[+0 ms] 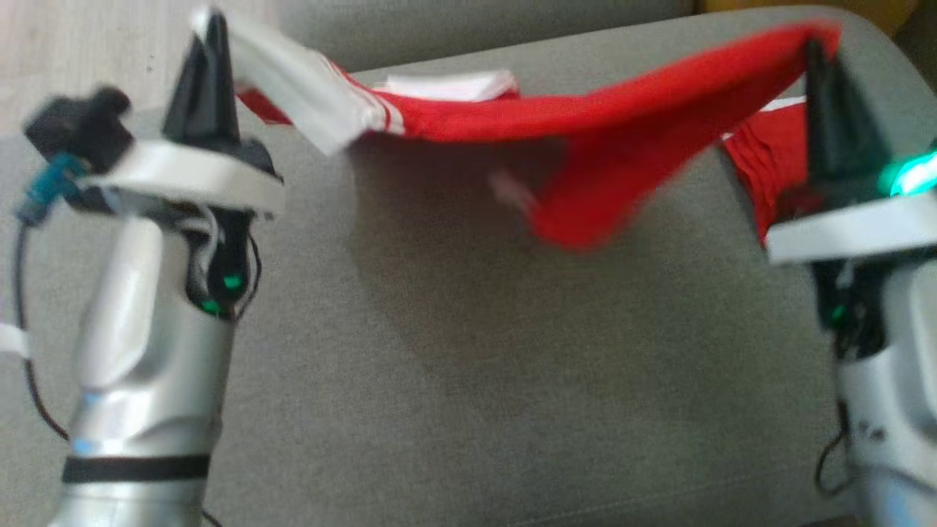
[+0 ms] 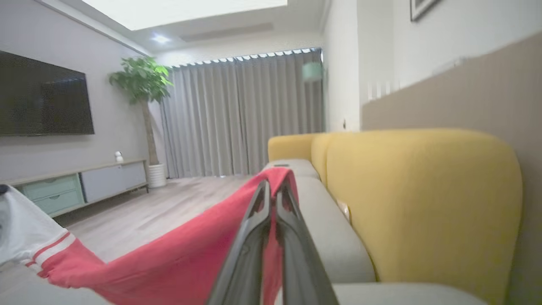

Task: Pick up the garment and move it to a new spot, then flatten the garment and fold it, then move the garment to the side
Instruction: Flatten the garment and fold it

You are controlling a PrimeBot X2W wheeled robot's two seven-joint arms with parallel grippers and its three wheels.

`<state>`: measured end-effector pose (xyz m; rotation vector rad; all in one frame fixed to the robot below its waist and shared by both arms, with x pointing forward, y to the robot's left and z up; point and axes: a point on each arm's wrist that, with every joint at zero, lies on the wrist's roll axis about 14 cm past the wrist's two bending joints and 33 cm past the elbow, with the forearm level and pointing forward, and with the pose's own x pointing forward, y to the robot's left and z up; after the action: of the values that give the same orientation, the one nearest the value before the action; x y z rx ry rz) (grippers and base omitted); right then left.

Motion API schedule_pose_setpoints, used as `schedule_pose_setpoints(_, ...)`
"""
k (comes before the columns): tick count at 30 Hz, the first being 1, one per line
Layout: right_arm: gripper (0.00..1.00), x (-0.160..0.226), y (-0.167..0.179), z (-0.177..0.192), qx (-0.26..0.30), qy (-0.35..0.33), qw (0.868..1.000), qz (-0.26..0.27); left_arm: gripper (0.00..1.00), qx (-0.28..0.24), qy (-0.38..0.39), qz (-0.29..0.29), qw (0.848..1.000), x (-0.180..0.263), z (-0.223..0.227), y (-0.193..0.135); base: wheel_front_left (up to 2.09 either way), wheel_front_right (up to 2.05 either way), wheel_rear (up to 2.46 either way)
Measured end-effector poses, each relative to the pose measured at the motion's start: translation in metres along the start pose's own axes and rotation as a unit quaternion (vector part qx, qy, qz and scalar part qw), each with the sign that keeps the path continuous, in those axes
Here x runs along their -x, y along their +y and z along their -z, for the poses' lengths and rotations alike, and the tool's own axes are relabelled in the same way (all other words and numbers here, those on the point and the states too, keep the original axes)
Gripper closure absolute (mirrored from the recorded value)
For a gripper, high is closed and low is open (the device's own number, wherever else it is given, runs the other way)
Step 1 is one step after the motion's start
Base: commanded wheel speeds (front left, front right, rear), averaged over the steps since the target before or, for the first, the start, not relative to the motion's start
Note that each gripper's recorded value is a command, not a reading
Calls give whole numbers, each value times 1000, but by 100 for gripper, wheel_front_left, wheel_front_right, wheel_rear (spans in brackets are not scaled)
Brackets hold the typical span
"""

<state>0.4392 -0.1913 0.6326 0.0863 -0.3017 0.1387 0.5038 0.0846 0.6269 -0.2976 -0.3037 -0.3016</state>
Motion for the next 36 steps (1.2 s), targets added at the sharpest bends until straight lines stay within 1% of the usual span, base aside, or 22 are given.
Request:
schedule_pose_setpoints(3, 100, -15, 9, -50, 27, -53, 998, -25, 100, 16, -62, 10, 998, -11, -51, -9, 0, 0, 0)
schedule_pose_setpoints(6, 100, -18, 20, -85, 45, -86, 994, -46, 100, 23, -108, 16, 994, -10, -94, -18, 0, 0, 0)
schedule_pose_setpoints(10, 100, -12, 35, -114, 54, -105, 991, -63, 100, 19, -153, 19, 988, 3, -142, -25, 0, 0, 0)
schedule_pose_setpoints(11, 100, -12, 35, -114, 54, -105, 991, -63, 100, 19, -153, 19, 988, 3, -142, -25, 0, 0, 0)
schedule_pose_setpoints(15, 100, -3, 48, -133, 57, -115, 989, -77, 100, 11, -187, 16, 982, 25, -179, -25, 0, 0, 0)
schedule_pose_setpoints(17, 100, 0, 51, -132, 55, -106, 990, -79, 100, 8, -192, 10, 981, 33, -189, -20, 0, 0, 0)
schedule_pose_setpoints(20, 100, 0, 54, -125, 50, -89, 991, -81, 100, -12, -182, 12, 983, 35, -194, -17, 0, 0, 0)
schedule_pose_setpoints(24, 100, -15, 46, -103, 51, -53, 995, -72, 100, -31, -152, 8, 988, 20, -181, -6, 0, 0, 0)
schedule_pose_setpoints(27, 100, -41, 42, -85, 51, -28, 996, -72, 100, -44, -132, 13, 990, -7, -170, 2, 0, 0, 0)
schedule_pose_setpoints(29, 100, -66, 38, -75, 47, -18, 996, -73, 100, -55, -120, 14, 991, -31, -163, 9, 0, 0, 0)
schedule_pose_setpoints(33, 100, -120, 29, -52, 69, -9, 995, -76, 100, -84, -97, 6, 992, -83, -141, 33, 0, 0, 0)
schedule_pose_setpoints(36, 100, -159, 16, -38, 90, -11, 994, -66, 100, -93, -88, -14, 992, -117, -125, 56, 0, 0, 0)
